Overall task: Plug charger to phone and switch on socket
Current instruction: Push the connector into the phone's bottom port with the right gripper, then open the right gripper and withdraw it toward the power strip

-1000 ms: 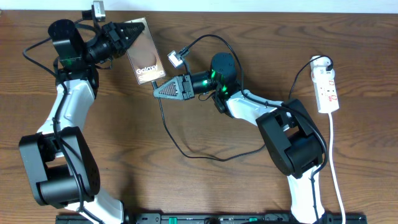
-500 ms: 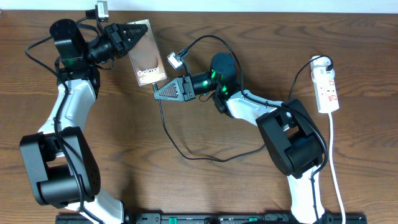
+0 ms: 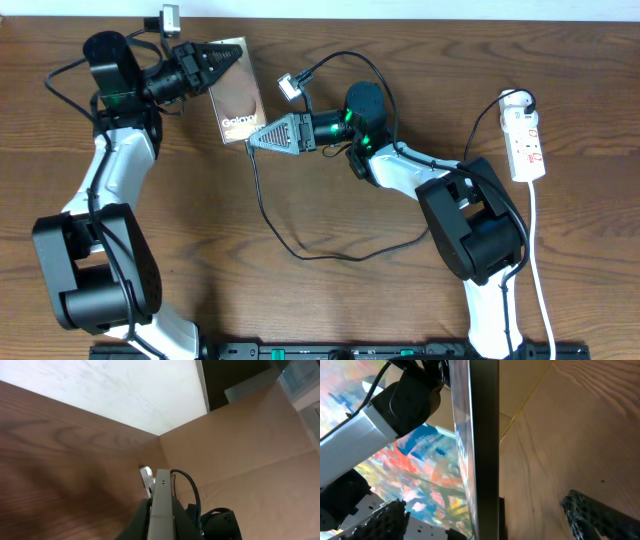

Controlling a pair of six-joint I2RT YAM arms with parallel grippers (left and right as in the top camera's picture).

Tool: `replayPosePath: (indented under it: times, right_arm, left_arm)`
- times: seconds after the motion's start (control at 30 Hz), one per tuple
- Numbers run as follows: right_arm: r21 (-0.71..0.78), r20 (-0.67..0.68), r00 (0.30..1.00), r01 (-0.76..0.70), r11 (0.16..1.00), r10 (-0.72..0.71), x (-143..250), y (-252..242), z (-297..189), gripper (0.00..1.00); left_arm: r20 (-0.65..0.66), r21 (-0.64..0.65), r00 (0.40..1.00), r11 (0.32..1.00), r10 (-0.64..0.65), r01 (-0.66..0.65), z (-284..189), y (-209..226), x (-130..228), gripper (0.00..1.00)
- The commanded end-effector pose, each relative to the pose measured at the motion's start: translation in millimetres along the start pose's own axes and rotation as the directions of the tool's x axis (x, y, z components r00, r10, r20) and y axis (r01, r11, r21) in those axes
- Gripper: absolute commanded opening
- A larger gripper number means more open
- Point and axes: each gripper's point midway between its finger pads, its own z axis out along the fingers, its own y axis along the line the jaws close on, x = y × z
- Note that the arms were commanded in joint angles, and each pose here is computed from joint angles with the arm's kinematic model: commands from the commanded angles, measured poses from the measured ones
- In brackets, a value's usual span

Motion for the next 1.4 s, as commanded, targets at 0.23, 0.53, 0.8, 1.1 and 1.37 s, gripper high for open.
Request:
replayPosePath:
  times: [0.23,0.53,0.8,1.1,1.37]
  right_arm:
    - [0.003,0.008,1.000,0.025,1.000,-0.025,-5.9,1.5,-4.6,0.99]
    - [0.235,0.114,0.981,-0.183,0.955,0.160,-4.4,-72.0,-32.9,0.99]
    - [0.422,0.179,0.970,-0.227,0.878,0.165,-2.7,-105.3,-79.8,0.99]
    - [0.785,0.293,0.951,-0.301,0.541,0.104,4.5,-99.2,-177.7,0.99]
    - [0.867,0.303,0.953,-0.282,0.410,0.014,2.0,-57.1,-201.9,0.99]
  left_arm:
    - [0.011,-0.020,1.000,1.000,-0.023,0.023,-42.7,9.5,-9.0,0.08]
    - [-0.040,-0.096,0.995,0.992,-0.092,0.087,-58.9,41.3,21.4,0.07]
    - [-0.048,-0.100,0.995,0.992,-0.082,0.077,-59.2,42.7,24.5,0.07]
    - [-0.066,-0.207,0.993,0.975,-0.100,0.084,-62.6,65.0,43.3,0.08]
    - [-0.118,-0.332,0.981,0.937,-0.153,0.106,-62.3,91.7,78.5,0.07]
